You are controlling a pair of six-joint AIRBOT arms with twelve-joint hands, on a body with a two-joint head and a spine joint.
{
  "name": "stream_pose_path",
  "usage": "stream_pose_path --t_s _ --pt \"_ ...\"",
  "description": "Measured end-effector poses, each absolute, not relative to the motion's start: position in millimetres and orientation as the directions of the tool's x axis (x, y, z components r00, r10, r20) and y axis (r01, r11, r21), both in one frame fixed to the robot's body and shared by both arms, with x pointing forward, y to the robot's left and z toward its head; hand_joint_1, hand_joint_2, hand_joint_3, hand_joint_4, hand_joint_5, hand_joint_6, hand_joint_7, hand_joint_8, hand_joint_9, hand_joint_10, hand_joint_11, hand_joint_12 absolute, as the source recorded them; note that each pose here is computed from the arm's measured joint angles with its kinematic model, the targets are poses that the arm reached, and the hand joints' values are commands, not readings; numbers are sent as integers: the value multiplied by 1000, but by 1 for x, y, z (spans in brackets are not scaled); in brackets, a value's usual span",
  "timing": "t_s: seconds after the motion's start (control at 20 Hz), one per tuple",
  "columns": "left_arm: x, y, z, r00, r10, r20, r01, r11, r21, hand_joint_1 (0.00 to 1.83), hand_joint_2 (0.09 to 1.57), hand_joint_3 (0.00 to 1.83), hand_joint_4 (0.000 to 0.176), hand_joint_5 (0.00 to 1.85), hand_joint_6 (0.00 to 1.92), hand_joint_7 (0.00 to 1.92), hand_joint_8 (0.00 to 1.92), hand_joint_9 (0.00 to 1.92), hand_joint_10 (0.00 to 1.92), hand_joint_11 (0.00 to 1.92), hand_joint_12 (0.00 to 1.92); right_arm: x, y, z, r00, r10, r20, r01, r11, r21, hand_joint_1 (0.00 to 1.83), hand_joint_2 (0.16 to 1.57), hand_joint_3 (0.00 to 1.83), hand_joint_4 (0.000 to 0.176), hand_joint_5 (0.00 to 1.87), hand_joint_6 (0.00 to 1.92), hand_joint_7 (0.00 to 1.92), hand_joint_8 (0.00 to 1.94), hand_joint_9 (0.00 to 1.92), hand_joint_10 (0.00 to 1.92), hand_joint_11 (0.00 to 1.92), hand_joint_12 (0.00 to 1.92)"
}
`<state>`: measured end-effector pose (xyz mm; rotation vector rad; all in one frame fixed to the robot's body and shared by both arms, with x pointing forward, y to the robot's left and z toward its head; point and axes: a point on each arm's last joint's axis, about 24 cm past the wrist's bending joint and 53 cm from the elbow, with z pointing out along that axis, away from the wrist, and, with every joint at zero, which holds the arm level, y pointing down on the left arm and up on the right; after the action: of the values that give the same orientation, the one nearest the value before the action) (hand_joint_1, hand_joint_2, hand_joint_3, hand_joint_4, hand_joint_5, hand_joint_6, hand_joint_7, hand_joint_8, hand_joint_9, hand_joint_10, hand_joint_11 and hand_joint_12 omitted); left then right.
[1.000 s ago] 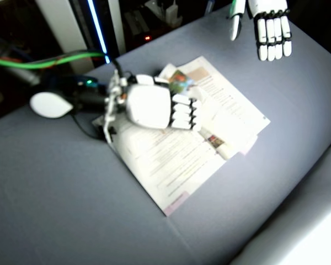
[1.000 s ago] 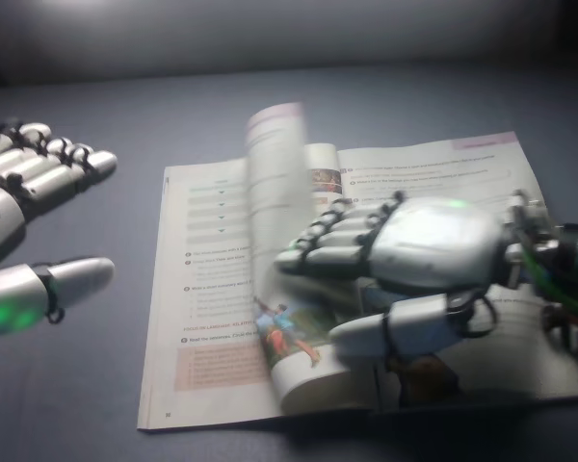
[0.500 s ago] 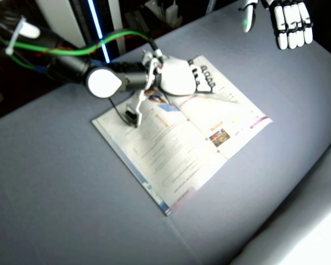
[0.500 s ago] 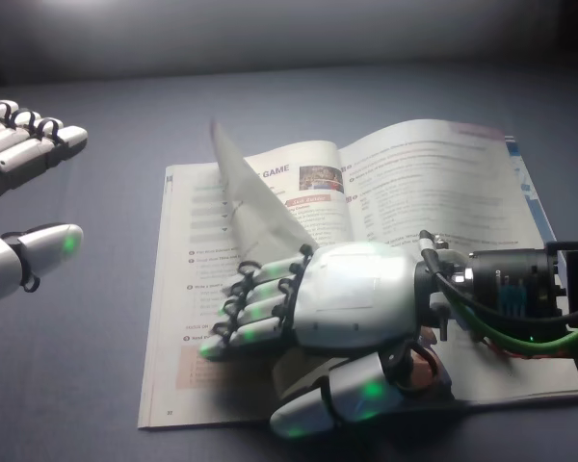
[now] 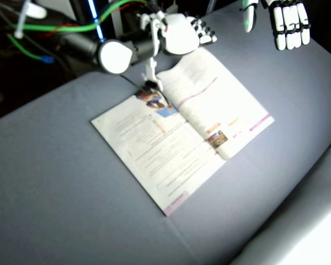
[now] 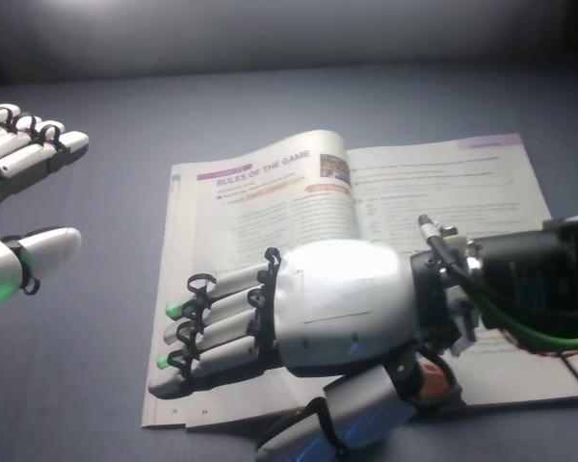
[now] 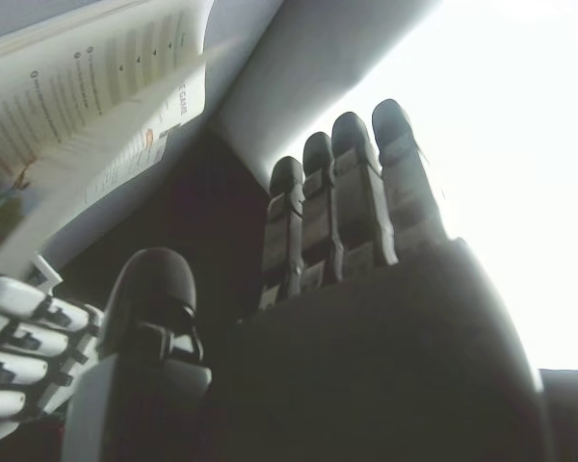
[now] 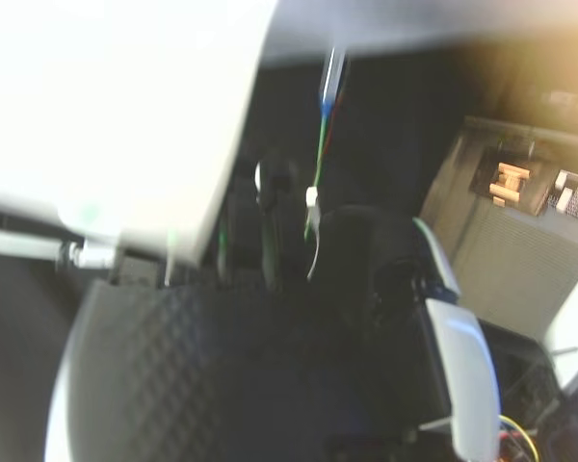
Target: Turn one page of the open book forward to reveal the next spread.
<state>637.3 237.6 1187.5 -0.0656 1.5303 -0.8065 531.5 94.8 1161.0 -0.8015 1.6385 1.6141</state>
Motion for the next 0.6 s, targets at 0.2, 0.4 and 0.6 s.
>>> stream_pose_path --t_s 0.2,0.4,0.6 --pt "637 236 1187 -160 -499 -852 424 744 -516 0 1398 0 0 163 2 151 3 127 0 31 144 515 78 1183 -547 43 -836 -837 -16 547 0 1344 3 0 238 1 245 0 212 0 109 9" --pt "638 239 1189 -151 -515 -844 415 741 -527 0 1390 0 0 189 10 177 10 144 6 43 149 531 55 1192 -551 86 -830 -831 33 555 0 1328 0 0 250 0 260 1 219 1 114 10" --pt "632 243 1191 -147 -560 -815 415 713 -565 0 1375 0 0 181 3 177 6 147 4 64 160 582 -4 1218 -555 271 -787 -782 153 604 0 1374 13 0 235 1 249 1 165 0 112 9"
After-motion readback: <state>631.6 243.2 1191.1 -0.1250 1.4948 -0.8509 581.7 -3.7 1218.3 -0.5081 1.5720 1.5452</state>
